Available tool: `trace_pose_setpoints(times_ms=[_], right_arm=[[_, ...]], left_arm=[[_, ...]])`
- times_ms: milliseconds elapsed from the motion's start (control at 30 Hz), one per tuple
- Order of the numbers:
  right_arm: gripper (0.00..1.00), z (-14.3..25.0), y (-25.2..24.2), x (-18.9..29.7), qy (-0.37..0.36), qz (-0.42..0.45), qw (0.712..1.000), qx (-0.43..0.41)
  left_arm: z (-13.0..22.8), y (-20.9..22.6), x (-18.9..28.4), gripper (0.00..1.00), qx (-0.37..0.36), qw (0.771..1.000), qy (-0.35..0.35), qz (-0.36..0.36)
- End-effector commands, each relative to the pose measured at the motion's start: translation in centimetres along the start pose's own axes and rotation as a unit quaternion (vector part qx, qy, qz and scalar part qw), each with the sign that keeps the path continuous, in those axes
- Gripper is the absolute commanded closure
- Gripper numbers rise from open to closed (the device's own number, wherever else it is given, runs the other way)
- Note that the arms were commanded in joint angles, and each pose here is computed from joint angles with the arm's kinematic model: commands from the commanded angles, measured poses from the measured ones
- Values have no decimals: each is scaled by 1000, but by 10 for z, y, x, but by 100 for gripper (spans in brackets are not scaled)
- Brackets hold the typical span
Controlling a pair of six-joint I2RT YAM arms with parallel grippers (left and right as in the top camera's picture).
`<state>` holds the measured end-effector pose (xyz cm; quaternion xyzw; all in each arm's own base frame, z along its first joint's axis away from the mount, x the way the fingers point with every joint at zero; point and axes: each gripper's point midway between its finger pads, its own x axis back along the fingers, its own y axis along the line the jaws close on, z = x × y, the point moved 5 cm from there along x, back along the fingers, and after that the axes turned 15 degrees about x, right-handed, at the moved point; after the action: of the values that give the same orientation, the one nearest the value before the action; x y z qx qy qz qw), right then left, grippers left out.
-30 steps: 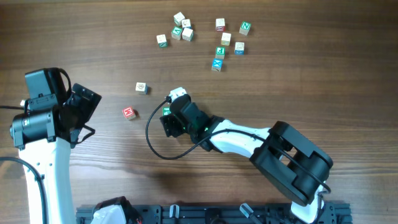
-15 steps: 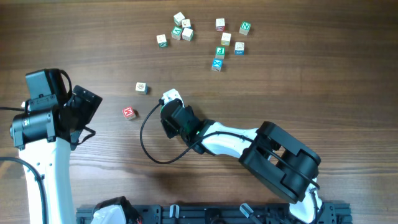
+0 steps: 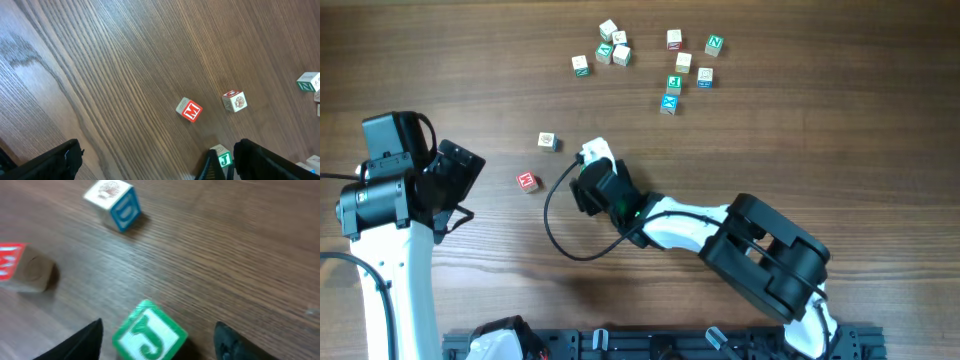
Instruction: Form a circle
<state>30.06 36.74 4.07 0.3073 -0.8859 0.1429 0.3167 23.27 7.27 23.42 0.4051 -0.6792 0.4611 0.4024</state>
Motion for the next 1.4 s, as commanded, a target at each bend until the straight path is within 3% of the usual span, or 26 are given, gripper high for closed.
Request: trace_pose_setpoints(times_ms=[0,100,233,433,467,533,633,733,900,1067,1367], right_arm=[[44,4,-5,-11,5,27,999,-23],[56,6,-5,-11,8,28,999,-27],[70,2,4,-11,6,-8,1000,28],[71,-4,11,-11,0,-39,997,73],[60,-5,10,-11,-1,-38,997,73],[29,-14,7,-4,-6,-26,997,71],[0,-33,-2,19,-6,-18,997,73],[0,-48,-10,33,-24,-75,980,180],[0,-42,-36,25,-45,-190,958,209],[0,-41,-49,12,-72,-198,955,210],[3,-3,-40,-27,-50,-191,957,210]], left_arm=[[0,1,-1,0,5,1000,2,-1],[0,1,-1,0,5,1000,2,-1],[2,3,-5,0,4,1000,5,-6],[6,9,-20,0,4,1000,9,-14],[6,9,-22,0,4,1000,10,-15],[6,9,-22,0,4,1000,10,-15],[6,9,-22,0,4,1000,9,-14],[4,5,-22,0,5,1000,4,-4],[3,3,-22,0,5,1000,2,0],[3,3,-22,0,5,1000,2,0],[3,3,-22,0,5,1000,1,1]])
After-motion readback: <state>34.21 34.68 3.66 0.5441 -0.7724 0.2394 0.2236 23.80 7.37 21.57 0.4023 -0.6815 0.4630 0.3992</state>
